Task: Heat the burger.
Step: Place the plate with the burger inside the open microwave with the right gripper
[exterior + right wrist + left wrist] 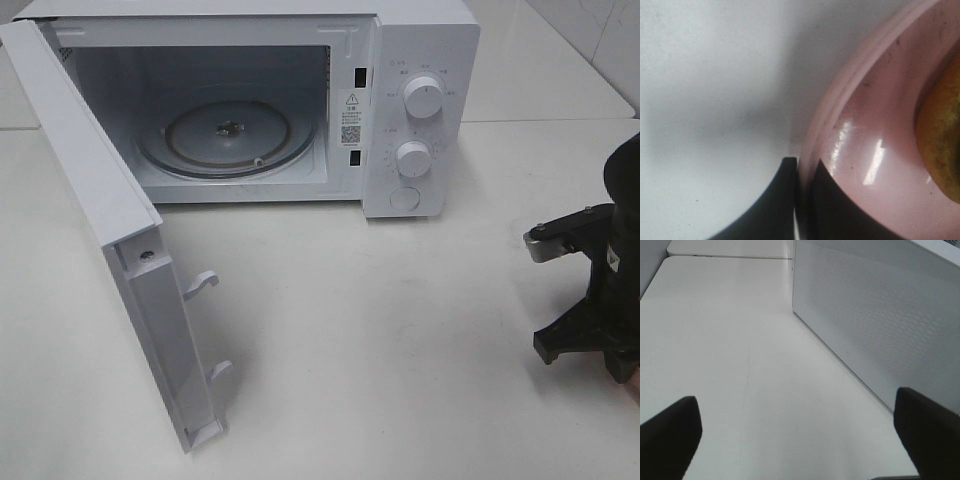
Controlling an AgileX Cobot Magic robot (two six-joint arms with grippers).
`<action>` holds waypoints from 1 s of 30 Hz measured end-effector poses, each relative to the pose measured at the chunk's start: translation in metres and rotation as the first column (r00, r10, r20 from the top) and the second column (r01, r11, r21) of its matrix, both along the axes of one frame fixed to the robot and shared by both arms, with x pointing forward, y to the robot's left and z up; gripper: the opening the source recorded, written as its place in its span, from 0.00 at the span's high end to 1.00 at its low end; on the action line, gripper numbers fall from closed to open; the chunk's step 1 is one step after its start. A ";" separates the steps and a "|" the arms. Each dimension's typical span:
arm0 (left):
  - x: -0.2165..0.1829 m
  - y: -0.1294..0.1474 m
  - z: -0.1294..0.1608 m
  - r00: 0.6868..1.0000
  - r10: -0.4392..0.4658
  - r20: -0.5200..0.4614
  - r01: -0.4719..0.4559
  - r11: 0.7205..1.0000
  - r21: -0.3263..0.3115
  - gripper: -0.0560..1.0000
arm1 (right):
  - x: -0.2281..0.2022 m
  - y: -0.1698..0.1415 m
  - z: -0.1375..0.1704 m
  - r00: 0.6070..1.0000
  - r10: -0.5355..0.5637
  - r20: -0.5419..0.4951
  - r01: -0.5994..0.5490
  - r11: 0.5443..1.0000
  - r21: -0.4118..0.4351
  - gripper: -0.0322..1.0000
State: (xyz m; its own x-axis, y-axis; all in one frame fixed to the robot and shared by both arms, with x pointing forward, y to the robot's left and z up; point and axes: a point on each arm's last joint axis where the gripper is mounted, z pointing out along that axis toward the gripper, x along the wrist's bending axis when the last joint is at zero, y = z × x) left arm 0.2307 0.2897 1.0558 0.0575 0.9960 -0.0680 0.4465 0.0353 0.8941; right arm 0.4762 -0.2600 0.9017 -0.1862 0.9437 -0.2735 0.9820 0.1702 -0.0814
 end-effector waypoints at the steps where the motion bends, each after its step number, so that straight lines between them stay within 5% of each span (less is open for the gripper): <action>1: 0.000 0.000 0.000 1.000 0.000 0.000 0.000 1.000 0.000 0.03 | 0.000 0.002 0.000 1.000 0.008 0.001 -0.008 1.000 -0.009 0.93; 30: 0.000 0.000 0.000 1.000 0.000 0.000 0.000 1.000 0.000 0.03 | -0.046 0.026 0.046 0.971 0.193 0.138 -0.179 0.978 -0.106 0.93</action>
